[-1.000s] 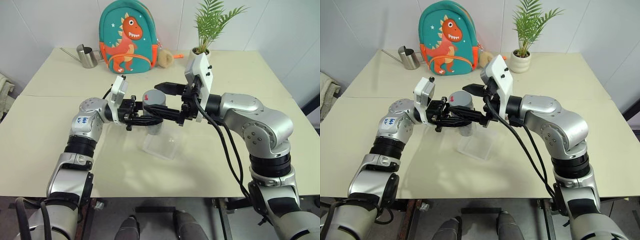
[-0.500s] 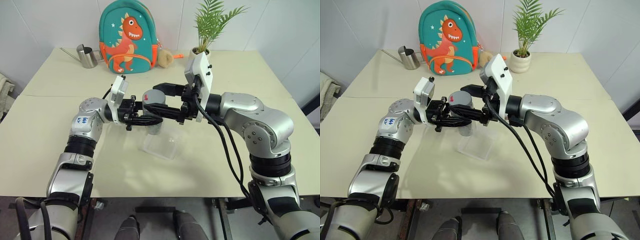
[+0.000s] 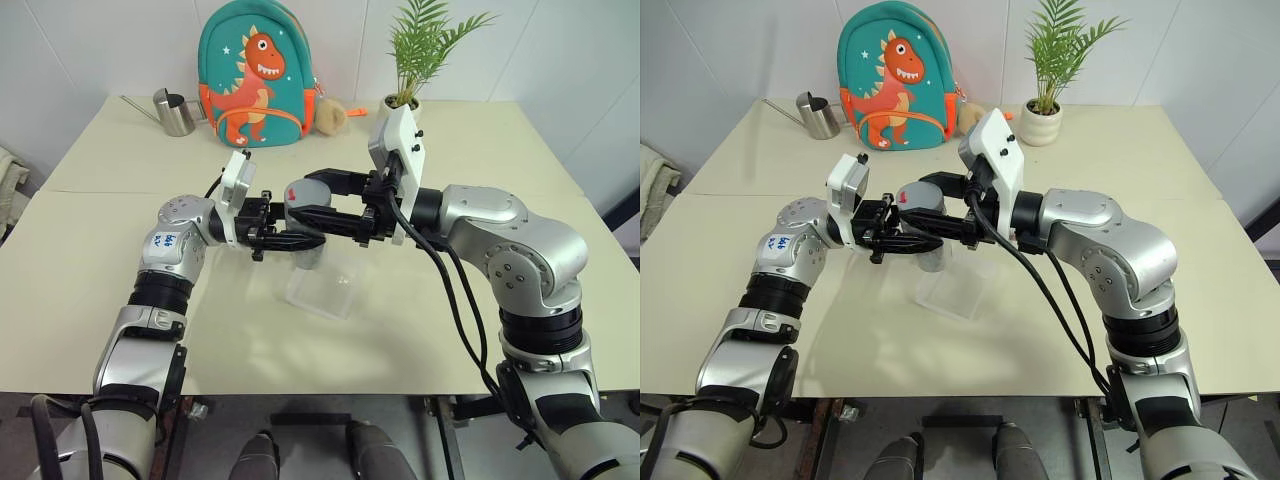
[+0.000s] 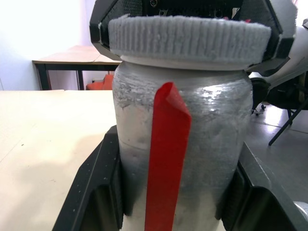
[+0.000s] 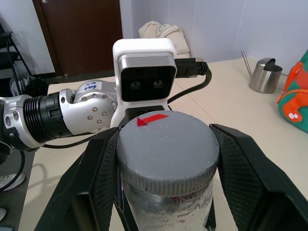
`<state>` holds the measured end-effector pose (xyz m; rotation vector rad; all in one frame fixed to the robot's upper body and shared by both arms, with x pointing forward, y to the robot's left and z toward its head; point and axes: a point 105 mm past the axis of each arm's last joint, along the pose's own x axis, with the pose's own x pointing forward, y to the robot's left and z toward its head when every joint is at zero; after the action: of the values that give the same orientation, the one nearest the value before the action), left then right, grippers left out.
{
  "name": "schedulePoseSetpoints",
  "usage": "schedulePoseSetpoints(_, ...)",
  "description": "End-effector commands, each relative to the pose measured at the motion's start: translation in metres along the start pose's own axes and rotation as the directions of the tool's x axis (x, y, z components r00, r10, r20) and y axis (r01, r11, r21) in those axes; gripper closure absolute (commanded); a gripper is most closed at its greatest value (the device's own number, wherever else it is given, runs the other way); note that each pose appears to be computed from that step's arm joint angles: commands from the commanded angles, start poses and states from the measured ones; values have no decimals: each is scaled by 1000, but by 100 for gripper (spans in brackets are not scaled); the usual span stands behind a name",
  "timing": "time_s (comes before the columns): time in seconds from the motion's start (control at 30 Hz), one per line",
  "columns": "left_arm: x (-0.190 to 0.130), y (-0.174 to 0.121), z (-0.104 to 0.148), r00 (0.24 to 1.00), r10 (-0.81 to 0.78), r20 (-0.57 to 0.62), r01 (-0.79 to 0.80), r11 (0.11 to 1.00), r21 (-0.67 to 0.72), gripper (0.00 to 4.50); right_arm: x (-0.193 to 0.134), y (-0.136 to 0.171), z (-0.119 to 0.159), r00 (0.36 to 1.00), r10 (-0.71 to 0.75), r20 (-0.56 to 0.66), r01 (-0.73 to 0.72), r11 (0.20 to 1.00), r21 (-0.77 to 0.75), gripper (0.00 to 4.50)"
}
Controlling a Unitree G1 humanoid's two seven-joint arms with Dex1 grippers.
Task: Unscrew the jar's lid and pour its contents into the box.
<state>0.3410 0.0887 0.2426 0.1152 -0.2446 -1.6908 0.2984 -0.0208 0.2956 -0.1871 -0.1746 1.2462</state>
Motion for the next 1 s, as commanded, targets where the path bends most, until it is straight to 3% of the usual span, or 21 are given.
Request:
schedulePoseSetpoints(0.03, -1, -9, 9, 996, -87, 1, 87, 995, 50, 250, -3, 4, 16, 999, 11, 32, -9, 998, -60, 185)
schedulePoseSetpoints(1.0, -4, -22, -12, 992, -113, -49, 111, 993, -48, 250, -19, -31, 69, 990, -89, 110, 112, 969, -218, 185)
